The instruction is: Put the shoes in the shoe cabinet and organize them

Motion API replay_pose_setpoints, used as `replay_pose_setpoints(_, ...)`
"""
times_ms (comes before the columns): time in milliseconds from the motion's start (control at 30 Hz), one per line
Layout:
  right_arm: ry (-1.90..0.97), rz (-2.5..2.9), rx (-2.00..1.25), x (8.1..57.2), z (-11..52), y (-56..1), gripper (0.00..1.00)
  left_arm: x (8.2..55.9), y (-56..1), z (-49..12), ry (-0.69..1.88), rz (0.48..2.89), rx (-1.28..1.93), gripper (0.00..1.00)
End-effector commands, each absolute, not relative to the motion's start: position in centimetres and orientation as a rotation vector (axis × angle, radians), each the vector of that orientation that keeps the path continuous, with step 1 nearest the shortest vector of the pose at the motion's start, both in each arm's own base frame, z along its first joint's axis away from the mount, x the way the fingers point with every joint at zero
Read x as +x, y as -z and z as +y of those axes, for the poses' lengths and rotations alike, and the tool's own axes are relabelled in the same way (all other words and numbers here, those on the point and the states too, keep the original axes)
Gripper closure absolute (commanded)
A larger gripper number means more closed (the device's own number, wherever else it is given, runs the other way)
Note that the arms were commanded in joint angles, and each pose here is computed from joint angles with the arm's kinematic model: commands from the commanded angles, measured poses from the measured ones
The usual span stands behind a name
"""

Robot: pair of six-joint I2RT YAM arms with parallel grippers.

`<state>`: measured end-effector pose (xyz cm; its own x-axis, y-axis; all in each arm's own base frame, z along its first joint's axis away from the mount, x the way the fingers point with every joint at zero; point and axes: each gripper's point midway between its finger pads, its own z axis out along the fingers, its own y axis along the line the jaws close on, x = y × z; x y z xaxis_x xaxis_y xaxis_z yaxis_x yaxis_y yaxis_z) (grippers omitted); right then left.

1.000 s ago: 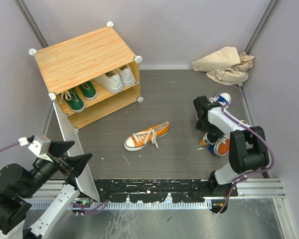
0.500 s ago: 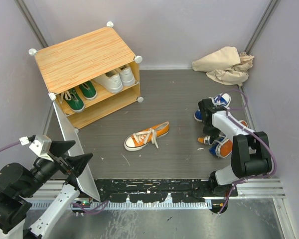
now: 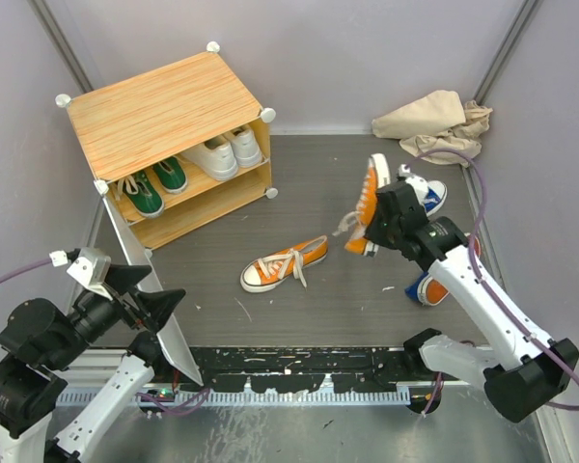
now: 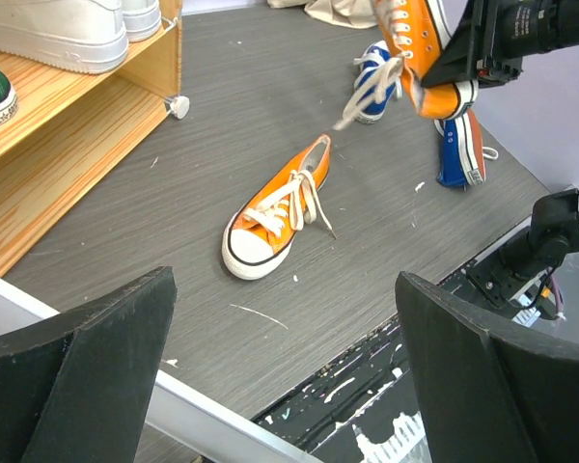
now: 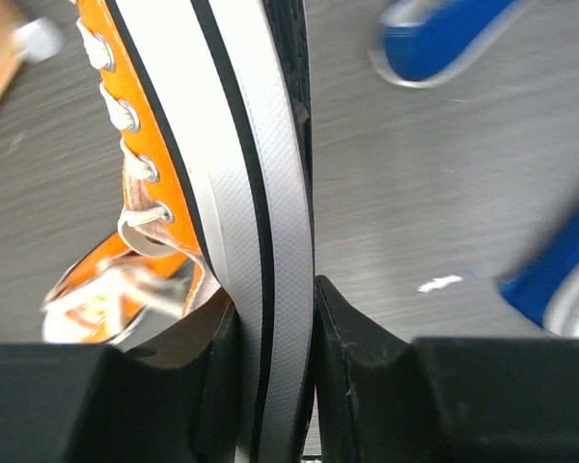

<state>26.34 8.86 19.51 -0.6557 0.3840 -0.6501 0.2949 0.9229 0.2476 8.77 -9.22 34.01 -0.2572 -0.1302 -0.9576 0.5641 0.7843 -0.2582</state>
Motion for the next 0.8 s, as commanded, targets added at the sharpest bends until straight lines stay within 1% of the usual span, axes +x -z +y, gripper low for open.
replay_pose_setpoints(0,-0.468,2.225,0.138,28.3,17.4,-23.5,0.99,9.1,-31.8,-9.6,0.684,1.839,0.340,0.02)
replay_pose_setpoints(100,-0.677,2.224,-0.093,27.8,23.4,-23.2,0.99,9.2,-32.0,-9.6,0.685,1.841,0.326,0.02)
replay_pose_setpoints(200,-0.864,2.217,-0.314,26.0,28.6,-22.9,0.99,9.2,-32.1,-9.3,0.680,1.844,0.306,0.02)
replay_pose_setpoints(300,-1.105,2.195,-0.571,22.2,33.6,-22.6,0.99,9.0,-32.0,-9.1,0.676,1.850,0.285,0.02)
replay_pose_setpoints(400,-1.330,2.173,-0.782,17.8,37.0,-22.1,0.99,9.0,-31.6,-8.8,0.667,1.858,0.262,0.02)
replay_pose_setpoints(533,-1.483,2.156,-1.029,12.5,38.9,-21.0,0.99,9.1,-31.2,-8.6,0.661,1.870,0.244,0.02)
replay_pose_setpoints(633,-1.520,2.219,-1.133,9.9,39.4,-18.2,0.99,9.2,-31.1,-8.7,0.663,1.872,0.240,0.02)
replay_pose_setpoints(667,-1.506,2.246,-1.148,9.5,39.4,-17.0,0.97,9.2,-31.1,-8.7,0.665,1.872,0.240,0.02)
replay_pose_setpoints(733,-1.494,2.270,-1.171,8.8,39.6,-15.0,0.89,9.3,-31.0,-8.7,0.663,1.873,0.240,0.02)
replay_pose_setpoints(767,-1.494,2.283,-1.173,8.6,39.6,-14.1,0.87,9.3,-31.0,-8.7,0.662,1.873,0.240,0.02)
